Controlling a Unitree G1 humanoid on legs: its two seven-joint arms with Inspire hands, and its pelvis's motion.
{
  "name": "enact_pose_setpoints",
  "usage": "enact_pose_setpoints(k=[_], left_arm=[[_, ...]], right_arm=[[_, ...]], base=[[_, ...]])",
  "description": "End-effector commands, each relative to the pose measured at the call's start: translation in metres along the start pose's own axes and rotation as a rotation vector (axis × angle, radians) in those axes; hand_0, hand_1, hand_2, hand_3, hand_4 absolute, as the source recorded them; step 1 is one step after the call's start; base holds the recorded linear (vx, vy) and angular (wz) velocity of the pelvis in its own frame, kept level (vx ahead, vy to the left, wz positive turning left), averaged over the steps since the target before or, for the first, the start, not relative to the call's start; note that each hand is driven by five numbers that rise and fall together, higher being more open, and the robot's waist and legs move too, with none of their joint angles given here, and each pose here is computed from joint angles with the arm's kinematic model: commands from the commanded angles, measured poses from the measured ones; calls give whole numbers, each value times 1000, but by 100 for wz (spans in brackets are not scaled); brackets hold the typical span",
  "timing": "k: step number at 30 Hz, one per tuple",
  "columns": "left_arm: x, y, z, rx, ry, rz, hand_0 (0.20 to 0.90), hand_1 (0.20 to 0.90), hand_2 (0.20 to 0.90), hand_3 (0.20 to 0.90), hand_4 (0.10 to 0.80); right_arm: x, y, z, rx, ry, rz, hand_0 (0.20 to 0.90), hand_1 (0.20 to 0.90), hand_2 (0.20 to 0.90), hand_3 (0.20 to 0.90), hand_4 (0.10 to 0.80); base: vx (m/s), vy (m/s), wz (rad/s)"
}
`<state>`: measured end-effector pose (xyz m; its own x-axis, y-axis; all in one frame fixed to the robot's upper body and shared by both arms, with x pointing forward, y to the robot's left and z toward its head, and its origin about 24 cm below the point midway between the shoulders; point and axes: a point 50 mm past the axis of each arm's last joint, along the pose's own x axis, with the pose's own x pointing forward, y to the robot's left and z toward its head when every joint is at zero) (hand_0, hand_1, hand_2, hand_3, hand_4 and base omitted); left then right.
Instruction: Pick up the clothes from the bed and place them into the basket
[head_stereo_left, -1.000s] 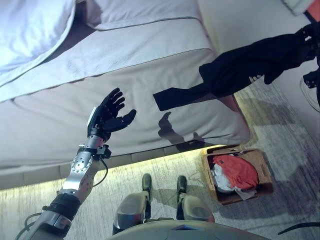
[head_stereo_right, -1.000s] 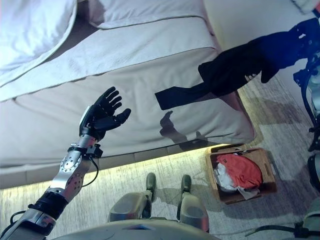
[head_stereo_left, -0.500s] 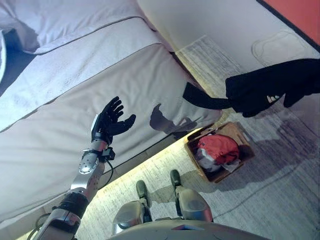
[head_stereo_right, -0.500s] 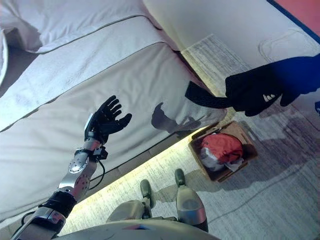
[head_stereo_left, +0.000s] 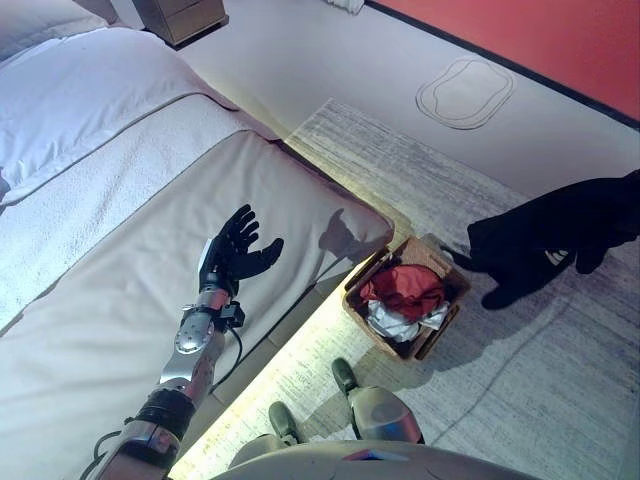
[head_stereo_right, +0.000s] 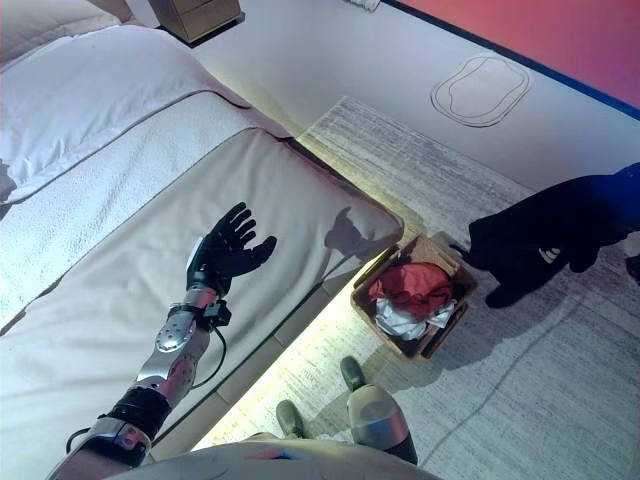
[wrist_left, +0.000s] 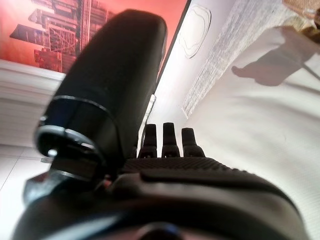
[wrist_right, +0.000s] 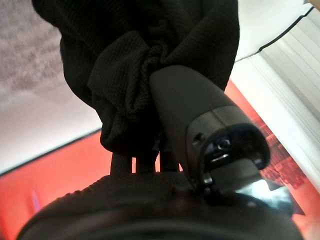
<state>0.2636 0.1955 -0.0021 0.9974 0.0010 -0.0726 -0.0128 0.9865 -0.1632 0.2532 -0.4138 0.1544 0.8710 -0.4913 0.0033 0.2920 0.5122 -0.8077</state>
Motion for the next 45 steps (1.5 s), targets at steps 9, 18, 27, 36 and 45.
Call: enact_pose_setpoints(k=[9, 18, 27, 36, 45], left_arm=[[22, -21, 19, 69, -91, -104, 900, 900, 900, 900, 800], [21, -21, 17, 58, -96, -119, 900, 900, 900, 900, 800], [21, -22, 14, 60, -85, -123, 900, 900, 900, 900, 800], [21, -19, 14, 55, -86, -117, 900, 900, 900, 900, 800], [19, -15, 12, 63, -73, -112, 900, 900, 900, 900, 800]], right_arm=[[27, 51, 18, 191, 27, 61, 300, 300, 300, 200, 100], [30, 74, 52, 210, -81, 94, 300, 300, 300, 200, 100], [26, 100, 48, 168, -34, 184, 300, 300, 300, 200, 100], [21, 123, 30, 97, 94, 307, 900, 900, 900, 900, 800], [-2, 148, -18, 109, 284, 355, 900, 900, 900, 900, 800]], base=[[-10, -8, -4], [-28, 0, 10], [-2, -19, 8], [10, -10, 6], [20, -8, 3]])
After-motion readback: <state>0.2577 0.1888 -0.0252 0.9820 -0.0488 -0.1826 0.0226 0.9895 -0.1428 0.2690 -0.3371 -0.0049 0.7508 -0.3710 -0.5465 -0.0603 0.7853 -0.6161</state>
